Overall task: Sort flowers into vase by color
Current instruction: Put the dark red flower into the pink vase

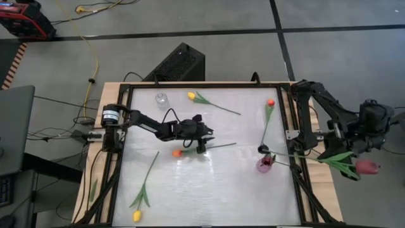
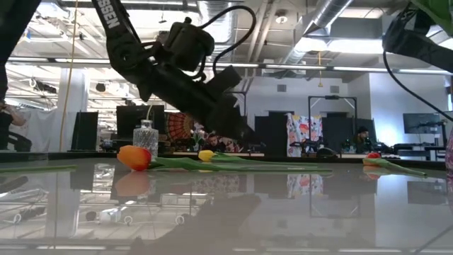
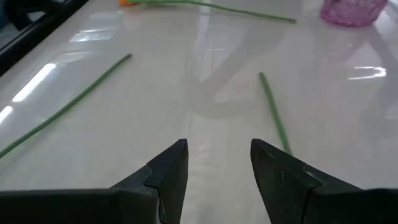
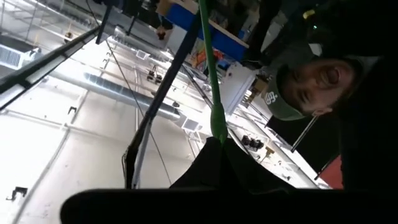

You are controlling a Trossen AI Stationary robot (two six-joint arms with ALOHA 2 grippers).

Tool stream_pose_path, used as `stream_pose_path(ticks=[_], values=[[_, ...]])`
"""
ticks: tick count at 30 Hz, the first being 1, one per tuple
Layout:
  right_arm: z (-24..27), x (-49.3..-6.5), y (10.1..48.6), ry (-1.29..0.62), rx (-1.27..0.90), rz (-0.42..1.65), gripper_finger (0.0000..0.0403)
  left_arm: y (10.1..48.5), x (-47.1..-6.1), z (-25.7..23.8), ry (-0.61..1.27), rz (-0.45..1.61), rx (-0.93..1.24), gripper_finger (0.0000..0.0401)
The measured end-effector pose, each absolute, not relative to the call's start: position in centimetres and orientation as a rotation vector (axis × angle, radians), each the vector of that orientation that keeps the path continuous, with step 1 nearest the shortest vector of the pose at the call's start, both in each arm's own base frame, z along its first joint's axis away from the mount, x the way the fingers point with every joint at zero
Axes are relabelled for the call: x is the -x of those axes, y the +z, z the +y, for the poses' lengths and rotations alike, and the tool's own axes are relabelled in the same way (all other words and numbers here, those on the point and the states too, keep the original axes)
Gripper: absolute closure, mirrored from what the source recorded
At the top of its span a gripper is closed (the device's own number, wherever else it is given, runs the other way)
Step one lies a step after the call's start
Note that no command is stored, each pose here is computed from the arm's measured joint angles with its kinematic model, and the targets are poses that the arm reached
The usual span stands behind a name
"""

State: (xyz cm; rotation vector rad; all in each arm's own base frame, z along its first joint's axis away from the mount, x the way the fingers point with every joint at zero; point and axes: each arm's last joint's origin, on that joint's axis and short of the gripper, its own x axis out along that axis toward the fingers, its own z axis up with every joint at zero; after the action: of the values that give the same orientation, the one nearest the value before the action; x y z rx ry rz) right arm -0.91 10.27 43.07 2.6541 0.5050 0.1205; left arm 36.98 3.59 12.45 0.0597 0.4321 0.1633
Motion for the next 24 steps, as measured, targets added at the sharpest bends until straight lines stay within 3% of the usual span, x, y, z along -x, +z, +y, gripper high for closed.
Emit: stream_pose_path(ticks=[11,24], values=[[8.9,1.0,43.6,0.118,-2.697,0.603,0.0378,12.4,-37.0,3.8,0.13,0.431,-0.055,0.0237],[3.2,-2.1,44.2,0.162,-2.11,0.301,0.0378,12.4,-37.0,3.8,0.13,0.433,-0.054,0.0237]])
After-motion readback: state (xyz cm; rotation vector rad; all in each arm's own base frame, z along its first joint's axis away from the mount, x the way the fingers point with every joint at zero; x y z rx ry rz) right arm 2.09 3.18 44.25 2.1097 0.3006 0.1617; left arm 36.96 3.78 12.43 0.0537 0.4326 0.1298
